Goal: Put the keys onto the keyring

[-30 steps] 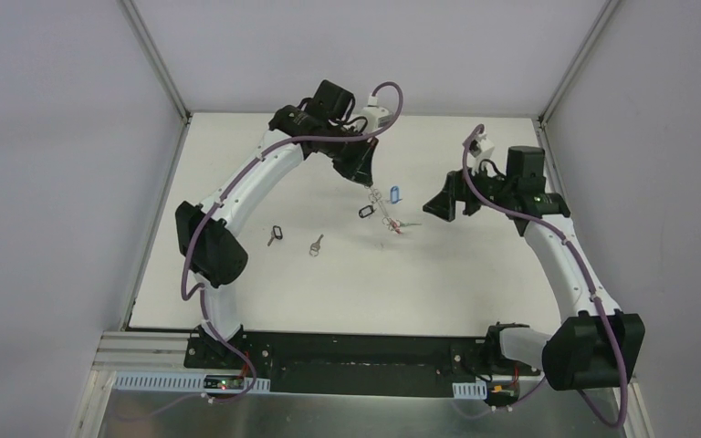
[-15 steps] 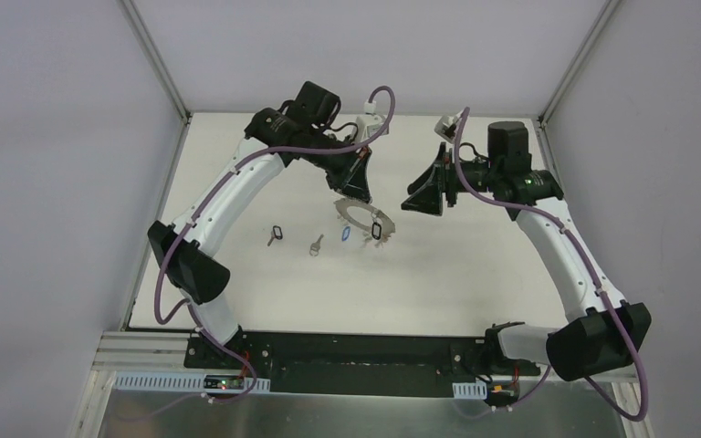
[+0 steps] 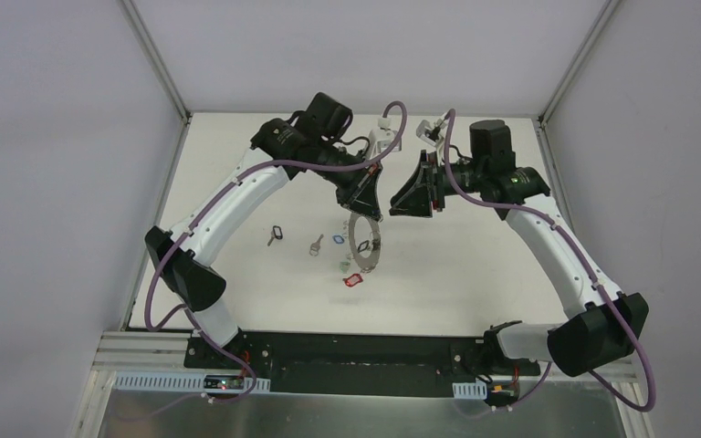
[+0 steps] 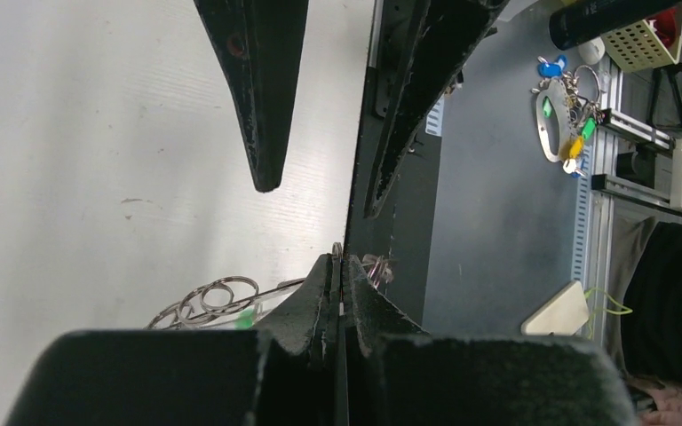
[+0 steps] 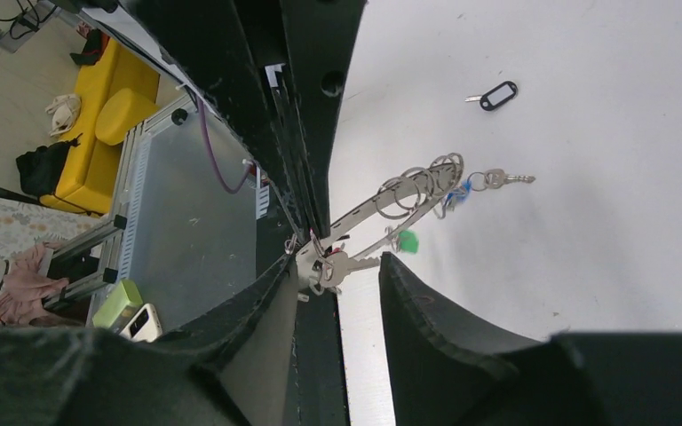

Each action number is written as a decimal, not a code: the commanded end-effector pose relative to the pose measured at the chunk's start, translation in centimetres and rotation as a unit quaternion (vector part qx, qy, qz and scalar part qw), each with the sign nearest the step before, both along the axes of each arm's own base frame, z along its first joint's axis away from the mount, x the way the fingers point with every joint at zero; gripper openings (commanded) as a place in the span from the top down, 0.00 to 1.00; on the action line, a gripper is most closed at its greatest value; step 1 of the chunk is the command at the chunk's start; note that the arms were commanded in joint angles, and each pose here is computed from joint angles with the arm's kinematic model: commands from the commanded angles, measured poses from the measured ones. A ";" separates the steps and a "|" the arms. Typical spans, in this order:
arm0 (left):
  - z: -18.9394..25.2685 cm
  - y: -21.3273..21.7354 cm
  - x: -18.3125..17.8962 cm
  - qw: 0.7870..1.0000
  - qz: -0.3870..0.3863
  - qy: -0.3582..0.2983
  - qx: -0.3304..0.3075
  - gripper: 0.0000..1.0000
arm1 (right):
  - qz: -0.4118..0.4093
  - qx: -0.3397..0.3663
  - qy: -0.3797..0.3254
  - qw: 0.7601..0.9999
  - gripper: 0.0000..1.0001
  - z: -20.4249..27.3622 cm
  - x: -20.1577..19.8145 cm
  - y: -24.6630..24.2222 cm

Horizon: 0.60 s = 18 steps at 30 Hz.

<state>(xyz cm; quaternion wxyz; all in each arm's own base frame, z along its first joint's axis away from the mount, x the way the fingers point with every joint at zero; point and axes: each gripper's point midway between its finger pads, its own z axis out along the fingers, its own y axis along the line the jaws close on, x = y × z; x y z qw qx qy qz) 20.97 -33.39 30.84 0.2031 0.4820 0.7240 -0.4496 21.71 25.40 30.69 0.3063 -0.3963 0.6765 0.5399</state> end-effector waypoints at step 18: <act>3.3 -1.6 -1.6 0.997 -0.008 0.023 -0.078 1.00 | 0.048 0.022 -0.029 0.998 0.66 -0.3 -2.2 0.3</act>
